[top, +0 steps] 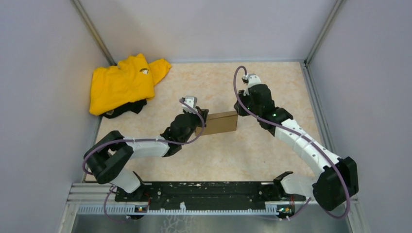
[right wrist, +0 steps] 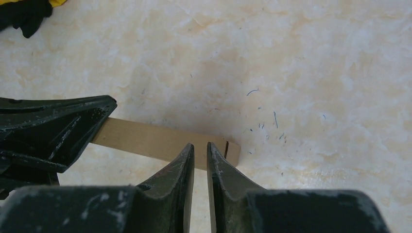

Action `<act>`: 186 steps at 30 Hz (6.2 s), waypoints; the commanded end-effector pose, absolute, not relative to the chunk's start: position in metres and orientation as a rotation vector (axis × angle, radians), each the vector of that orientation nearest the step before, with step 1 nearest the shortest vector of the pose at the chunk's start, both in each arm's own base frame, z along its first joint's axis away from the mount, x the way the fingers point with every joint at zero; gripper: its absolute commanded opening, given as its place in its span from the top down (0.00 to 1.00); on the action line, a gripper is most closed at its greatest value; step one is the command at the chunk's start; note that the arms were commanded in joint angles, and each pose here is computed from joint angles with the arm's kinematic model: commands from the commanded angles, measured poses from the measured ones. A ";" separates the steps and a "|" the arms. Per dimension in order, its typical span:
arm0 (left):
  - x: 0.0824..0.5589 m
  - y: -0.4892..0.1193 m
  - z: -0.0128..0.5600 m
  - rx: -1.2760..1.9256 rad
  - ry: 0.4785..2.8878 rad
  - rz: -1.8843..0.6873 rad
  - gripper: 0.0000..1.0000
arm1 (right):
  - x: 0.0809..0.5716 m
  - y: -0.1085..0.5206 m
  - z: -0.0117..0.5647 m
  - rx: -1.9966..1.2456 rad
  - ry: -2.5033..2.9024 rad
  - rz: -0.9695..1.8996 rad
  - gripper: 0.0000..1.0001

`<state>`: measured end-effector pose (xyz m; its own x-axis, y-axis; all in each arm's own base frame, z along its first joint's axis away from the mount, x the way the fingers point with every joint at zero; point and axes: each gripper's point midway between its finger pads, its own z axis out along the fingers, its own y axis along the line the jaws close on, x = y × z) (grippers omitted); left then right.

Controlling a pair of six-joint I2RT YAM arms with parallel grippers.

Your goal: Fold the paper box

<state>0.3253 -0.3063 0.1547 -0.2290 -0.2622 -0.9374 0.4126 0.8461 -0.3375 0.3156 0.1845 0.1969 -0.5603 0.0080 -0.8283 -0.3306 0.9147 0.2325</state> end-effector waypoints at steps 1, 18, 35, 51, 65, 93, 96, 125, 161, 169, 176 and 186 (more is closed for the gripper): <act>0.312 -0.298 0.098 0.218 1.867 -0.518 0.96 | 0.330 0.199 0.225 -0.274 2.041 0.477 0.85; 0.308 -0.297 0.099 0.213 1.874 -0.535 0.96 | 0.279 0.185 0.121 -0.215 2.275 0.510 0.93; 0.281 -0.289 0.094 0.198 1.892 -0.593 0.94 | 0.256 0.178 0.119 -0.187 2.310 0.523 0.94; 0.230 -0.269 0.110 0.170 1.914 -0.642 0.92 | 0.196 0.172 0.123 -0.105 2.332 0.656 0.93; 0.219 -0.211 0.134 0.040 2.068 -0.404 0.30 | 0.224 0.170 0.131 -0.125 2.419 0.473 0.73; 0.228 -0.246 0.027 0.253 2.222 -0.410 0.35 | 0.251 0.196 0.028 -0.265 2.511 0.364 0.52; 0.243 -0.250 0.020 0.263 2.238 -0.395 0.35 | 0.269 0.204 0.023 -0.255 2.507 0.327 0.52; 0.240 -0.146 0.163 -0.033 1.984 -0.410 0.01 | 0.261 0.107 0.166 -0.037 1.996 0.222 0.01; 0.348 -0.014 0.111 -0.020 1.786 -0.050 0.01 | 0.328 -0.019 0.122 0.176 1.470 -0.216 0.01; 0.370 -0.015 0.093 0.066 1.789 -0.184 0.01 | 0.319 -0.013 0.126 0.121 1.432 -0.192 0.01; 0.389 -0.008 0.099 0.064 1.723 -0.144 0.01 | 0.319 -0.007 0.127 0.083 1.429 -0.176 0.01; 0.379 -0.020 0.095 0.144 1.622 -0.123 0.01 | 0.321 -0.008 0.126 0.083 1.434 -0.181 0.01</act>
